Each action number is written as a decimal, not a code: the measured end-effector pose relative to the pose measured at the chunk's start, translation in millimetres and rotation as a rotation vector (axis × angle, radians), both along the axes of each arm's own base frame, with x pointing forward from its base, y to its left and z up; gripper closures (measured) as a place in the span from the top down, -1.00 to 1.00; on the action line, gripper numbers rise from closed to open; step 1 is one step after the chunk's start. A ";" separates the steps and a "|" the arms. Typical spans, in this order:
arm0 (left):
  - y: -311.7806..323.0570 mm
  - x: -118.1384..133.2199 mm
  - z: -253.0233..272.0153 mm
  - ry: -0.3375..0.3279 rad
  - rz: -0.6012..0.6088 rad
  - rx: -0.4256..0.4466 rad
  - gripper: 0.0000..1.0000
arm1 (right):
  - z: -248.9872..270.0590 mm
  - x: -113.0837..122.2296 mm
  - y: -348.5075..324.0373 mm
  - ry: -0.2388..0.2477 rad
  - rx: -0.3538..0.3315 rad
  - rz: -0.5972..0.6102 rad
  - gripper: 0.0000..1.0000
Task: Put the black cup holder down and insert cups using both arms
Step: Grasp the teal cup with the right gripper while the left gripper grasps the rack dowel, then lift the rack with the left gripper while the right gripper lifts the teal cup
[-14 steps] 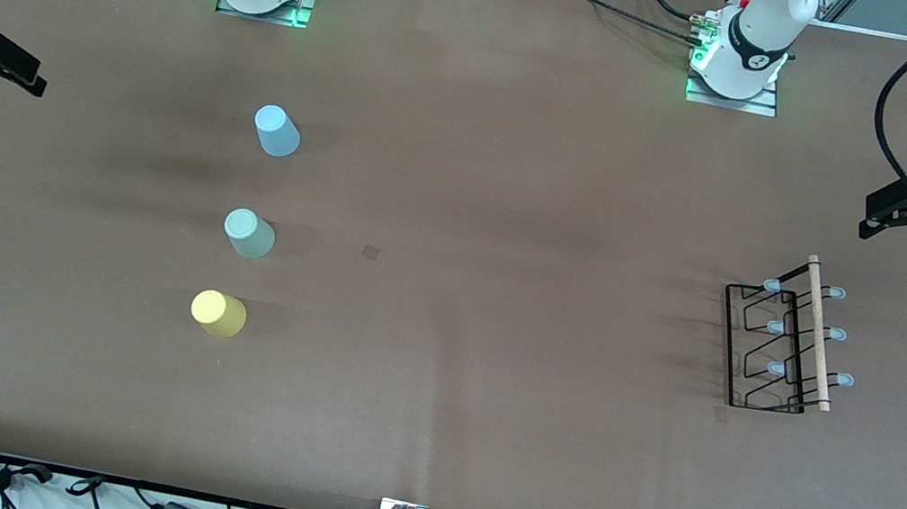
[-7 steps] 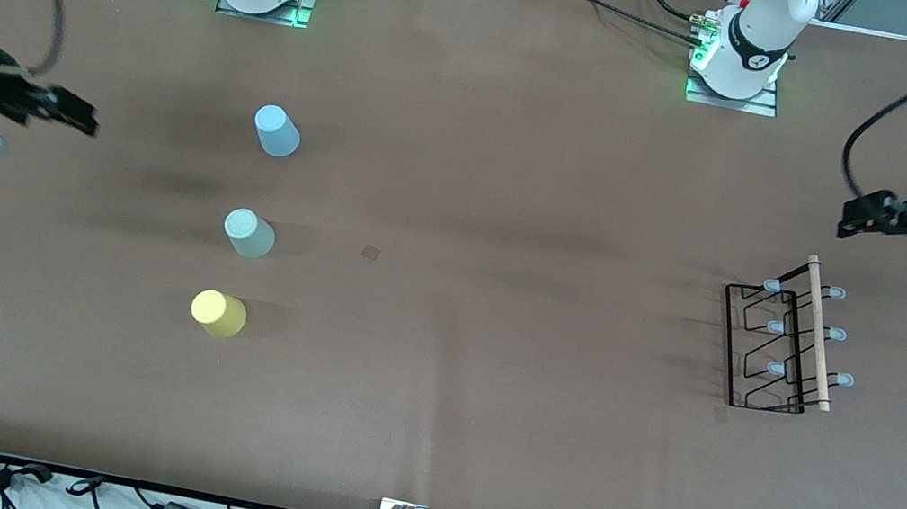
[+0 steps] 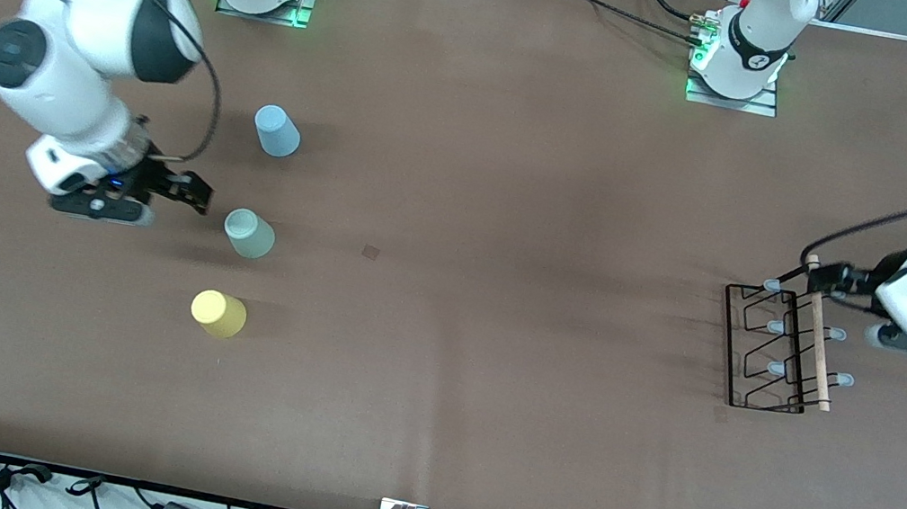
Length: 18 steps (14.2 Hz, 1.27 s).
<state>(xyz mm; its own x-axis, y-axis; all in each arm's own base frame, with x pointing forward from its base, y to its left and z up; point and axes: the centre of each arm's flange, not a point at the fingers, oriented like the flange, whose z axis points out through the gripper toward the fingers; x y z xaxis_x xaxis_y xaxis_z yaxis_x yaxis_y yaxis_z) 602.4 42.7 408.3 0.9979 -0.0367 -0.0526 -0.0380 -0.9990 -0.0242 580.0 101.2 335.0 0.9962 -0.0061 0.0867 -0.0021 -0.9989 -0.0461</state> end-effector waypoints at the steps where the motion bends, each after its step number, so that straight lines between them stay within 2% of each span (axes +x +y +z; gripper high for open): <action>1: 1.0 -0.5 -14.7 -0.030 -0.004 0.006 1.00 | -15.2 -1.5 4.2 -0.025 0.006 -0.001 1.00; 3: -0.4 -4.5 -33.9 -0.070 -0.010 0.008 0.96 | -45.0 -6.7 6.6 -0.052 0.014 0.000 1.00; 6: -0.6 -14.0 -59.8 -0.104 -0.012 0.008 0.88 | -77.7 -14.0 12.8 -0.025 0.013 0.011 1.00; 7: 2.0 -17.2 -65.4 -0.100 -0.007 0.008 0.78 | -83.6 -14.7 15.5 -0.021 0.013 0.015 1.00; 11: 13.3 -20.6 -71.8 -0.105 0.012 0.008 -0.11 | -94.3 -14.9 22.2 -0.031 0.019 0.023 1.00; 14: 15.5 -20.8 -72.1 -0.104 0.013 0.011 -0.64 | -101.8 -16.3 25.7 -0.024 0.022 0.019 1.00; 18: 11.2 -19.8 -68.1 -0.081 0.005 0.009 -0.66 | -110.9 -20.3 36.7 -0.010 0.028 0.026 1.00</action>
<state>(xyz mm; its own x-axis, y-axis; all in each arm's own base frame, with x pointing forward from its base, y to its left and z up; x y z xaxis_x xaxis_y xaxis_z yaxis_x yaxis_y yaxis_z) 582.6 53.8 340.2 0.9991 -0.0314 0.0281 -0.0304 -0.9989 -0.0356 559.8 137.8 224.1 0.9952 0.0174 0.0965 0.0246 -0.9970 -0.0735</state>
